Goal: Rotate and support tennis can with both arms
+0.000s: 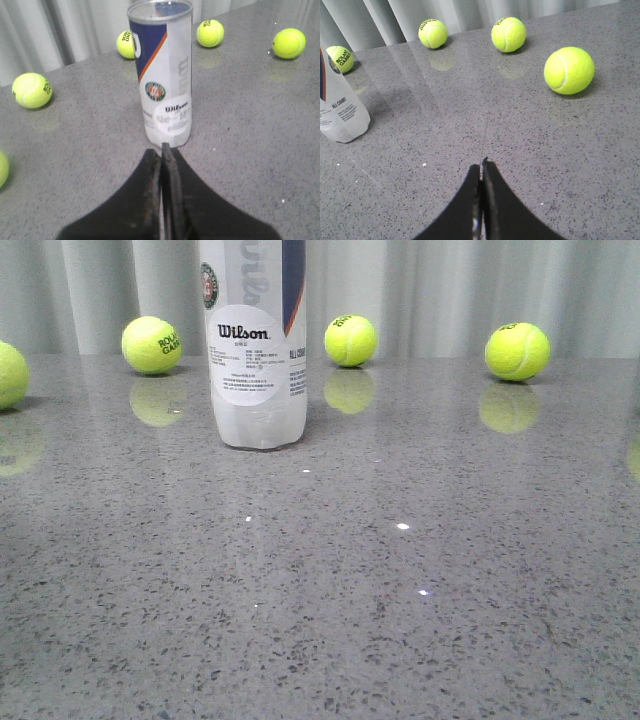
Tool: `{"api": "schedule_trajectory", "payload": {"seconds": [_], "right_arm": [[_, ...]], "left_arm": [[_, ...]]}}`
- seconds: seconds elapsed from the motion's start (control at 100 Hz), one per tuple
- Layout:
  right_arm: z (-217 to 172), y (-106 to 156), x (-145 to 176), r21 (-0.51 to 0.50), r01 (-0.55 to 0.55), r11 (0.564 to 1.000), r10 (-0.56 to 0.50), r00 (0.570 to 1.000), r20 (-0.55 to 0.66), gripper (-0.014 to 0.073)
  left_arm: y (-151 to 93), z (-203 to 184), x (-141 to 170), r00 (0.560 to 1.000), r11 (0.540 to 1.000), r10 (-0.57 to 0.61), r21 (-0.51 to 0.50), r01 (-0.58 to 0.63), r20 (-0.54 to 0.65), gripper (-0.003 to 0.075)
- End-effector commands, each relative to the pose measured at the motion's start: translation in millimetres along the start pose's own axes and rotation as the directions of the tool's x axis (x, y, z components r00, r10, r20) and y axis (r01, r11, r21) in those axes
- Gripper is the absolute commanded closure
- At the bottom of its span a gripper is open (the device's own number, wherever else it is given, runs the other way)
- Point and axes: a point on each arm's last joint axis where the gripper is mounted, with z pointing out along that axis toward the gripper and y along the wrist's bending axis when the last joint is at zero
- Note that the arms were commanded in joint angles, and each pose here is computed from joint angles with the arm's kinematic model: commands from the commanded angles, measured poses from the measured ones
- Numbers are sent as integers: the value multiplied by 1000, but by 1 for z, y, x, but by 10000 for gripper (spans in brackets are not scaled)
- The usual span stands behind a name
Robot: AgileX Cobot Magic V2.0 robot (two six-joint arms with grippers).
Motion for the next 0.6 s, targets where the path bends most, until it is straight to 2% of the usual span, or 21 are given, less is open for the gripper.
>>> {"api": "schedule_trajectory", "payload": {"seconds": [0.0,0.28,0.37,0.47,0.59], "right_arm": [[-3,4,-14,-23,5,1000,-2,995,96,631],[-3,4,-14,-23,5,1000,-2,995,96,631],[-3,4,-14,-23,5,1000,-2,995,96,631],[-3,4,-14,-23,5,1000,-2,995,96,631],[-3,4,-14,-23,5,1000,-2,995,96,631]], "left_arm": [[3,-10,-4,995,999,7,-37,-3,104,741],[20,-9,13,972,978,-15,-197,62,236,741],[26,-12,24,958,958,-8,-273,90,285,741],[30,-15,42,946,928,-104,-311,203,307,741],[32,-20,67,947,896,-103,-386,221,304,741]]}}
